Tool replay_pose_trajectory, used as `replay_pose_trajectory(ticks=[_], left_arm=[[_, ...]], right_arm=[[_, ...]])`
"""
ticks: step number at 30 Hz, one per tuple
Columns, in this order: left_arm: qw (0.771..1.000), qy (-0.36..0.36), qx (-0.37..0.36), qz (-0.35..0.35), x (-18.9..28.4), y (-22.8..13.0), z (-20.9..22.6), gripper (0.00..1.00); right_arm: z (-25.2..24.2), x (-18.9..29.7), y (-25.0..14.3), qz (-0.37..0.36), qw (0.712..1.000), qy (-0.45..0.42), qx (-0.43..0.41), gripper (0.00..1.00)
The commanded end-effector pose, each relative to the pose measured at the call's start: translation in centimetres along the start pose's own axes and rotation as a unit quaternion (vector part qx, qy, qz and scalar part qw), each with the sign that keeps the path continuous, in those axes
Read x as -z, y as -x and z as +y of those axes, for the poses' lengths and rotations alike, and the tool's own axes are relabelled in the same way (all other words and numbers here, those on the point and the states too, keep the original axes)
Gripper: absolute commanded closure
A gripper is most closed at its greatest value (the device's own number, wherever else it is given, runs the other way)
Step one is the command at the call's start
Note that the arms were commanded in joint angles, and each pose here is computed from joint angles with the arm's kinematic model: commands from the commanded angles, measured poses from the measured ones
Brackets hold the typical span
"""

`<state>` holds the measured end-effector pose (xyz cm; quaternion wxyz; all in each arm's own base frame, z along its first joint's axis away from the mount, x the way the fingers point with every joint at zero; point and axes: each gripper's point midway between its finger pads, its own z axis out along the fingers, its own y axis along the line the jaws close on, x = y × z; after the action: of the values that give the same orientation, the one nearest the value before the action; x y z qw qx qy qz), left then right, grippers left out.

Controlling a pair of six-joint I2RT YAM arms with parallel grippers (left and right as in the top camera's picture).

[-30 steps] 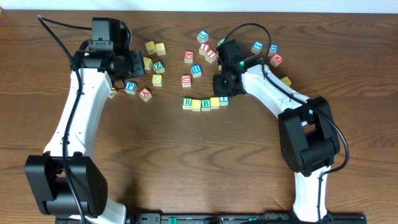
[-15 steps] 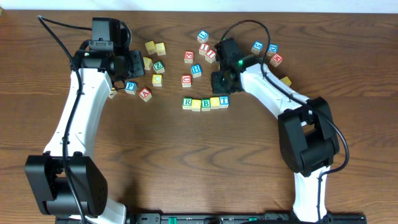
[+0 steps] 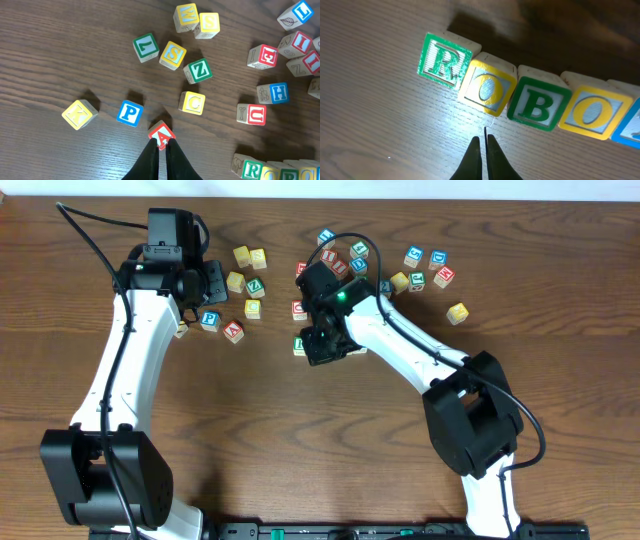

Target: Spell out ROBOT

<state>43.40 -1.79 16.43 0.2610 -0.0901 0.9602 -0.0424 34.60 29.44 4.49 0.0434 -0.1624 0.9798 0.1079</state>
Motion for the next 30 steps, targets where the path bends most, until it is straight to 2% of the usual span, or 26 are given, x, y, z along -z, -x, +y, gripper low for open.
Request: replay_pose_trajectory(ticks=[1,6,18,25,30], left_arm=[[1.0,0.009,-0.002,0.006,-0.2,-0.2,0.5,0.92],[1.0,0.009,-0.002,0.006,-0.2,-0.2,0.5,0.92],[1.0,0.01,-0.002,0.007,-0.2,-0.2,0.5,0.92],[1.0,0.011,-0.002,0.012,-0.2,-0.5,0.6,0.92],[1.0,0.011,-0.002,0.014,-0.2,-0.6,0.6,0.92]], right_arm=[[-0.3,-0.1,-1.0,0.002,1.0,-0.028,-0.009,0.99],[-1.9,-1.7,-1.2,-0.011,0.998,-0.056,-0.023,0.99],[-2.7,-1.9,-0.1,-0.04,0.996,-0.08,-0.03,0.99],[-0.2,-2.3,-2.4,0.01,1.0,-0.028,-0.005,0.98],[1.3,-2.5,-2.5,0.005,1.0,-0.014,0.009,0.96]])
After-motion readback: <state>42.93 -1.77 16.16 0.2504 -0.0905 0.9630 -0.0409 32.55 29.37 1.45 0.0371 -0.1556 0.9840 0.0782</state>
